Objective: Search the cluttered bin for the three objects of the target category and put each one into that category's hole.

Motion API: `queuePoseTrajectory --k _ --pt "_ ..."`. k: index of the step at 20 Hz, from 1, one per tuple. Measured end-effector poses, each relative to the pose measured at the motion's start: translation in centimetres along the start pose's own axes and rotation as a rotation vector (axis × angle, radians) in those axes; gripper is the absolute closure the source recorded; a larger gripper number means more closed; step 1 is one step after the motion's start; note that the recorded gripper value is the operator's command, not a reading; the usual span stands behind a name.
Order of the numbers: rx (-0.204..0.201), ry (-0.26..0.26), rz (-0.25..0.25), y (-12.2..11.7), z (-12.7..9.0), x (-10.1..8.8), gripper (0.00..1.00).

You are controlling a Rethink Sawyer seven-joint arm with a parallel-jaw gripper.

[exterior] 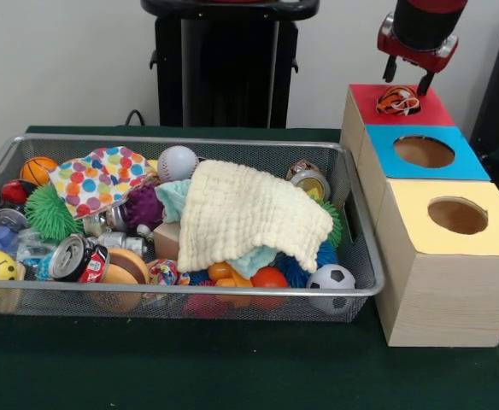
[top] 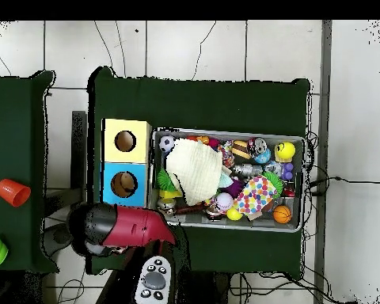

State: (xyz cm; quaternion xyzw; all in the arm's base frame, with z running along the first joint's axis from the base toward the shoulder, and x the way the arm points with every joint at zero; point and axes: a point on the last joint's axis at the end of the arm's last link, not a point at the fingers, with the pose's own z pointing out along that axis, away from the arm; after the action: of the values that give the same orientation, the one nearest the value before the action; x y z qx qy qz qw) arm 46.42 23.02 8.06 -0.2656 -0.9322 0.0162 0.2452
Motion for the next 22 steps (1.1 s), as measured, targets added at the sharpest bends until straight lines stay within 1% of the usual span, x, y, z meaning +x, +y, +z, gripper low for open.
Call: queuePoseTrajectory --k 6,22 --pt "-0.024 0.022 0.042 -0.26 0.18 -0.29 0.0" --pt "-0.03 0.032 0.055 -0.35 0.23 -0.44 0.0"
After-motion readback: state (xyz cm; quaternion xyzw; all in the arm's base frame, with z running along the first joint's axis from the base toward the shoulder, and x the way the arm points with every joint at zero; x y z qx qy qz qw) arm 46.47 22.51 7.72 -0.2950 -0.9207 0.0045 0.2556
